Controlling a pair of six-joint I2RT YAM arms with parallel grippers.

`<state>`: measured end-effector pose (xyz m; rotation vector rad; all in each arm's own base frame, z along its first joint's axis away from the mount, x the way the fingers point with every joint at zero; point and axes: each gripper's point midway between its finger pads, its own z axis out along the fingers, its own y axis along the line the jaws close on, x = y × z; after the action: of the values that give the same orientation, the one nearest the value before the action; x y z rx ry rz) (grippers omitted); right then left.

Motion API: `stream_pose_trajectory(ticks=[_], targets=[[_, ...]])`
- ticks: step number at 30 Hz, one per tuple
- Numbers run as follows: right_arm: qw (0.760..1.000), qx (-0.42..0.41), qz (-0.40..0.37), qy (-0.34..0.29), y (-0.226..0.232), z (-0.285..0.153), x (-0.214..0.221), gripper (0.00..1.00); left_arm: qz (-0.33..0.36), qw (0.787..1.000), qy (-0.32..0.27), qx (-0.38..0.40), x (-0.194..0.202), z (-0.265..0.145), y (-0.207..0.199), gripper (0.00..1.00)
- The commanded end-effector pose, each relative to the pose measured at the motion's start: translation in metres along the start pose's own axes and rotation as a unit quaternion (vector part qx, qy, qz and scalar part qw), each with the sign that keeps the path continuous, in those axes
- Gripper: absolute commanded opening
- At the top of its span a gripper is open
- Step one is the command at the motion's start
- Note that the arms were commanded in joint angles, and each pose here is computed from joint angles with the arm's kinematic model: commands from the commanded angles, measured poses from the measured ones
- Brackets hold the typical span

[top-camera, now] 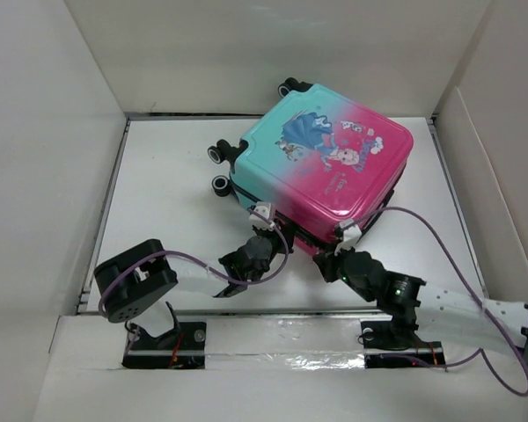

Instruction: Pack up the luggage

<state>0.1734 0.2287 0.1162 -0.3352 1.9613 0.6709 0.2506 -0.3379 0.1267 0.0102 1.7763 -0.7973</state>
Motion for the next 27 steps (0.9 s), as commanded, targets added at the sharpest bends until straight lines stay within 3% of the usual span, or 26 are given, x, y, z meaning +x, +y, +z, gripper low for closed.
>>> stream_pose_trajectory(ticks=[1, 4, 5, 6, 7, 8, 11, 13, 14, 17, 21, 22, 27], targets=[[0.995, -0.095, 0.02, -0.018, 0.093, 0.002, -0.035, 0.0, -0.053, 0.99, 0.006, 0.127, -0.01, 0.004, -0.077, 0.0], [0.996, -0.04, 0.037, -0.066, 0.089, 0.019, -0.053, 0.0, -0.049, 0.995, -0.01, 0.086, -0.024, -0.003, -0.048, 0.0], [0.997, -0.03, 0.037, -0.068, 0.086, 0.025, -0.048, 0.0, -0.046, 0.996, -0.003, 0.07, -0.025, -0.006, -0.033, 0.05], [0.995, -0.017, 0.049, -0.081, 0.076, 0.031, -0.055, 0.0, -0.071, 0.995, -0.032, 0.055, -0.056, -0.009, -0.018, 0.12], [0.995, -0.015, 0.051, -0.079, 0.071, 0.034, -0.05, 0.0, -0.077, 0.996, -0.033, 0.029, -0.059, -0.015, 0.004, 0.21], [0.995, -0.014, 0.055, -0.08, 0.067, 0.036, -0.049, 0.0, -0.082, 0.996, -0.026, -0.002, -0.062, -0.019, 0.026, 0.41], [0.993, -0.019, 0.066, -0.096, 0.059, 0.032, -0.056, 0.0, -0.15, 0.981, -0.118, -0.044, -0.14, -0.04, 0.067, 0.65], [0.993, -0.019, 0.062, -0.098, 0.058, 0.029, -0.059, 0.0, -0.163, 0.972, -0.155, -0.06, -0.185, -0.039, 0.081, 0.69], [0.993, -0.019, 0.057, -0.099, 0.057, 0.027, -0.06, 0.0, -0.16, 0.97, -0.166, -0.082, -0.207, -0.038, 0.107, 0.71], [0.993, -0.025, 0.047, -0.103, 0.053, 0.019, -0.065, 0.0, -0.171, 0.965, -0.161, -0.114, -0.257, -0.026, 0.148, 0.71], [0.993, -0.033, 0.039, -0.103, 0.047, 0.011, -0.066, 0.0, -0.224, 0.965, -0.103, -0.085, -0.258, 0.004, 0.179, 0.72], [0.993, -0.037, 0.038, -0.103, 0.048, 0.009, -0.066, 0.0, -0.223, 0.969, -0.09, -0.062, -0.27, 0.012, 0.169, 0.73], [0.992, -0.062, 0.031, -0.102, 0.051, 0.0, -0.064, 0.0, -0.231, 0.971, -0.031, -0.051, -0.26, 0.052, 0.179, 0.81]])
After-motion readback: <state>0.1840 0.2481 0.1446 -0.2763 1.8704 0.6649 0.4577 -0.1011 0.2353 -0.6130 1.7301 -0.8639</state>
